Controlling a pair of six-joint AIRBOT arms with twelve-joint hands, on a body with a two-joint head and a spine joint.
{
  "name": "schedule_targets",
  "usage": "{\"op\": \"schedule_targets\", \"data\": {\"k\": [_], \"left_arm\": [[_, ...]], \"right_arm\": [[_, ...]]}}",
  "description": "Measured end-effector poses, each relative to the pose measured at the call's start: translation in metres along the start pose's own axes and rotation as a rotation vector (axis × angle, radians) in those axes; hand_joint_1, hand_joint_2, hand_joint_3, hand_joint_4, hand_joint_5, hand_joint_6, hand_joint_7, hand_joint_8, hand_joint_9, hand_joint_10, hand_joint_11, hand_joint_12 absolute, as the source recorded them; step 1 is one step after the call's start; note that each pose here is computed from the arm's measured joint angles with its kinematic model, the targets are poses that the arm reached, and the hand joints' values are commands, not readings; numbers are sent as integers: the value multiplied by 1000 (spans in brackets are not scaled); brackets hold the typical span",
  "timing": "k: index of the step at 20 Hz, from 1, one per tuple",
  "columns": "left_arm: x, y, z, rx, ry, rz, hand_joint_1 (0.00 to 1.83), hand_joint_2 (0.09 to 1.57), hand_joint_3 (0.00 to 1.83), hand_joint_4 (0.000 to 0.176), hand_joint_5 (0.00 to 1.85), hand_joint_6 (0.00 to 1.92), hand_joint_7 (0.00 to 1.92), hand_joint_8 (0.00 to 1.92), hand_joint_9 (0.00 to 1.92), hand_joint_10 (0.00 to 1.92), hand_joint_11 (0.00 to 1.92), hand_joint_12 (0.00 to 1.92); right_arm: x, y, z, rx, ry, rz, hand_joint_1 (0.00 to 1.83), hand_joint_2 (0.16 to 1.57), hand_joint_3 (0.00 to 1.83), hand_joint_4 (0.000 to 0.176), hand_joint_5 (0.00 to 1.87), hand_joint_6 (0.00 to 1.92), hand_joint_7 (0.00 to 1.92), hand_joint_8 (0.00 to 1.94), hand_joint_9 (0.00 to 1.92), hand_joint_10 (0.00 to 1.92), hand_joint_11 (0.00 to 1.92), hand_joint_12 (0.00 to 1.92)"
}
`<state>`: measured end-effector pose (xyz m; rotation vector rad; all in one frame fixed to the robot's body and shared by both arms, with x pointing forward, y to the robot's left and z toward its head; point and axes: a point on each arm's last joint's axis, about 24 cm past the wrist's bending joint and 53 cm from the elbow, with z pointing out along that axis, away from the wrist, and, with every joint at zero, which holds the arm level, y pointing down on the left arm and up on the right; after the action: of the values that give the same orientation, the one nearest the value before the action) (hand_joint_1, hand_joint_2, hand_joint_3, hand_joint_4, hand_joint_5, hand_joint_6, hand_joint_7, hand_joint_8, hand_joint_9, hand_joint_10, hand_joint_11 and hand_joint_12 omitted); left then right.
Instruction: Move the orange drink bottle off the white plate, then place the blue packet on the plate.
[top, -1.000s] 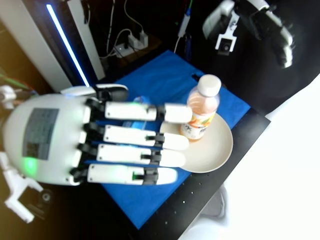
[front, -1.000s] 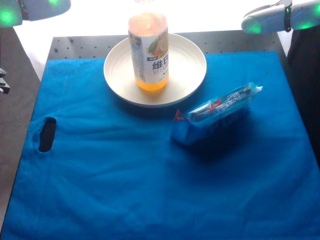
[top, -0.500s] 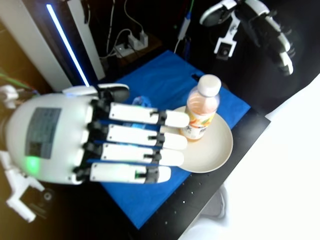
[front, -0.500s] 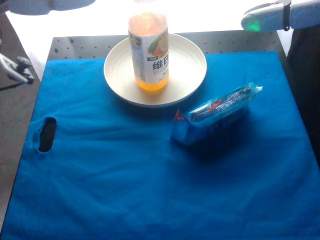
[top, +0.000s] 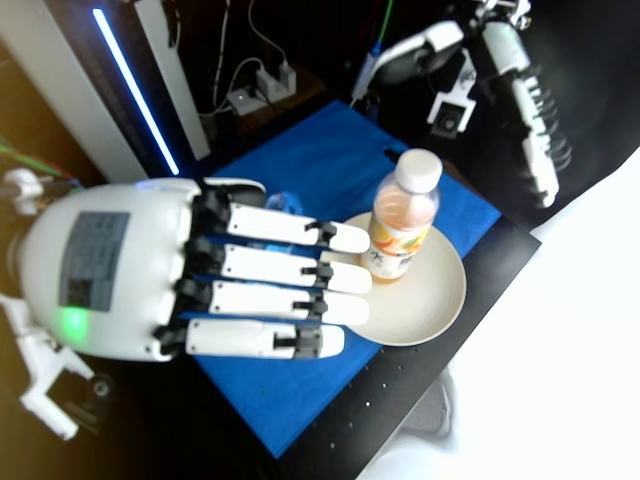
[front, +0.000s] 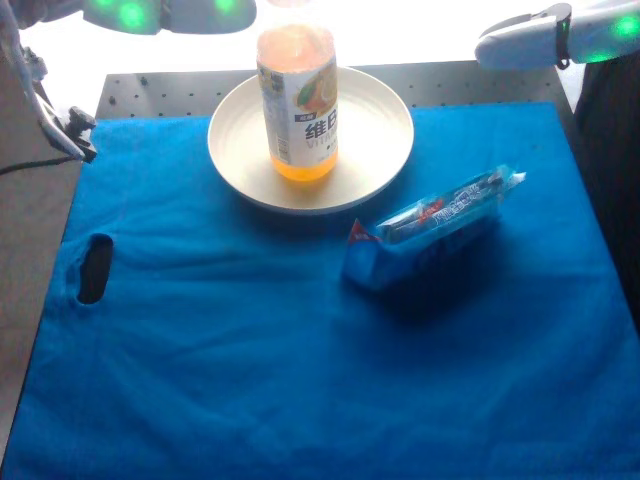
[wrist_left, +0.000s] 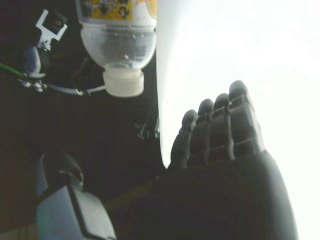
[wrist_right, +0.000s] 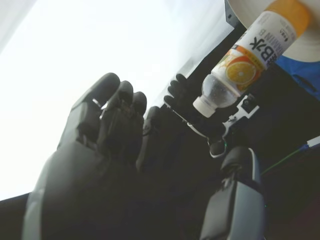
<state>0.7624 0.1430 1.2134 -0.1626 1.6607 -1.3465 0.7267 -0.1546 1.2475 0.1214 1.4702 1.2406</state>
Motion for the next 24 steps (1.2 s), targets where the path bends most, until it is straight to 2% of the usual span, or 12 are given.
{"op": "schedule_targets", "data": {"k": [2,3,5,7,10,12,13,17,19,21,23,24], "left_arm": [[5,1,5,-3,10,-1,560,634,0,83,0,0,8,3,0,0,25,18],[8,1,8,-1,18,4,587,624,0,96,0,0,5,2,0,0,19,16],[11,-2,11,8,21,-5,578,623,0,79,0,0,0,0,0,0,26,21],[12,-3,12,13,25,-9,580,634,0,87,0,0,0,0,0,0,17,20],[12,-3,12,13,24,-10,537,619,0,76,0,0,0,0,0,0,24,27],[13,-1,15,9,22,-11,548,624,0,52,0,0,6,2,0,0,17,26],[15,0,17,9,24,-12,558,627,0,55,0,0,10,3,0,0,29,33],[27,1,28,11,38,-18,626,548,0,72,0,0,21,2,0,0,0,1],[28,3,29,3,45,-6,601,516,0,83,0,0,39,7,0,0,22,10],[29,8,30,-12,49,11,654,529,0,82,0,0,27,1,0,0,5,3],[29,13,33,-27,44,7,693,559,3,74,0,0,8,3,0,0,11,5],[31,13,35,-27,47,8,680,573,9,60,0,0,11,4,0,0,22,10]], "right_arm": [[2,2,1,-9,1,1,729,804,0,55,527,0,474,0,422,0,46,981],[2,4,1,-15,0,3,722,804,0,55,525,0,478,2,427,2,51,982],[2,5,1,-20,0,3,717,813,4,49,504,0,472,0,417,0,66,986],[3,6,1,-23,0,6,713,816,1,50,507,0,470,0,415,0,61,1019],[4,8,1,-28,0,9,726,822,2,43,516,2,472,2,420,2,59,1035],[4,9,1,-33,-1,9,721,816,0,41,519,2,476,3,423,3,65,1035],[5,11,2,-36,-1,13,730,811,0,53,525,4,471,0,412,0,53,1031],[8,16,2,-52,4,16,722,800,0,60,534,4,503,9,421,3,48,1027],[8,19,2,-62,1,19,722,804,0,52,527,1,496,3,429,5,77,1039],[11,24,1,-74,6,24,713,815,4,30,525,0,479,0,421,1,65,1037],[14,31,0,-97,12,22,709,813,1,35,523,0,480,1,413,0,31,1015],[15,36,-2,-111,14,19,707,812,0,40,523,0,472,1,409,0,35,979]]}}
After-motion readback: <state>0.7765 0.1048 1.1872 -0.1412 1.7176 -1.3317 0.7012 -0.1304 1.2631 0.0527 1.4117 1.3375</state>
